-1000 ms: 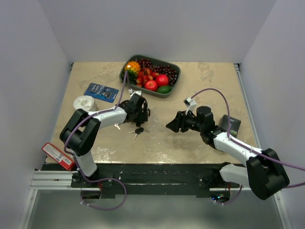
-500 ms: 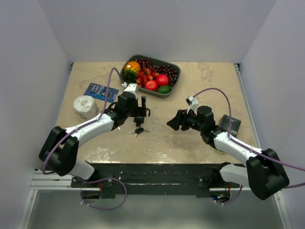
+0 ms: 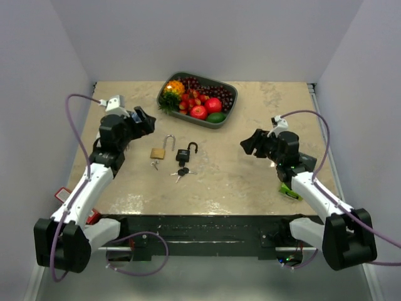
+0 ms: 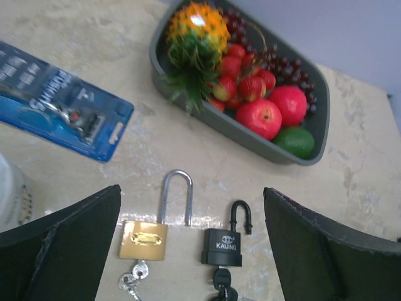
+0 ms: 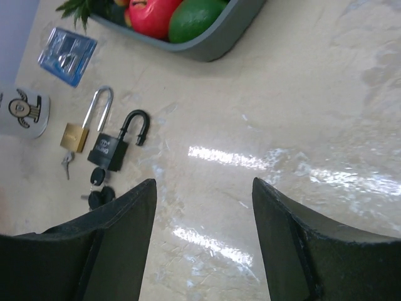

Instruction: Unlock with the key

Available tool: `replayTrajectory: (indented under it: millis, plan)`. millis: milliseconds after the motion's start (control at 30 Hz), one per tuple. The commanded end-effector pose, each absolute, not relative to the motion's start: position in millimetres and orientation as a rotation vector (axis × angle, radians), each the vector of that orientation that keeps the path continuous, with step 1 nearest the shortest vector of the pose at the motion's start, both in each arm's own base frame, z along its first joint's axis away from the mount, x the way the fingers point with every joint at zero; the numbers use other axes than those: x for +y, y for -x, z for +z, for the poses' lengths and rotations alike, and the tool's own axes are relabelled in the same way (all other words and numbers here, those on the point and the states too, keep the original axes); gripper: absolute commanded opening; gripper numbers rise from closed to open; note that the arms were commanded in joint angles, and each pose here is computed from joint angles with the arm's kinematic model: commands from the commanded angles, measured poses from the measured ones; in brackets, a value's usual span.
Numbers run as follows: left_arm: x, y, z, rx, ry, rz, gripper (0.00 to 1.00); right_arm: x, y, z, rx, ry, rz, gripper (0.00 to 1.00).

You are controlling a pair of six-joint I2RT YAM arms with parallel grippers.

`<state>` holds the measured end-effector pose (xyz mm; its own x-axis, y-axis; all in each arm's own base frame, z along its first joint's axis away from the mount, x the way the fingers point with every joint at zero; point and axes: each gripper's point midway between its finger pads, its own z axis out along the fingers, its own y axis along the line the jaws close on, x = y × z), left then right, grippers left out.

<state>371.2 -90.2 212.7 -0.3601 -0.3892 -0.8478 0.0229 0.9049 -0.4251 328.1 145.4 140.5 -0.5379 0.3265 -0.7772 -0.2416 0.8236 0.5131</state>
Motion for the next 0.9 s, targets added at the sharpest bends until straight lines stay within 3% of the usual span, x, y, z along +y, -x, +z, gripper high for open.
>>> replayTrajectory:
  millis: [0,267,867]
  plan:
    - [-77,-356,267,1.737,0.234,-0.477,0.99,113,-339,193,1.879,-0.126,0.568,0.66]
    - [-69,-339,302,1.65,0.118,-0.392,0.99,86,-322,231,1.739,-0.174,0.459,0.66]
    - [-62,-331,305,1.62,0.105,-0.344,1.0,86,-322,235,1.704,-0.172,0.467,0.66]
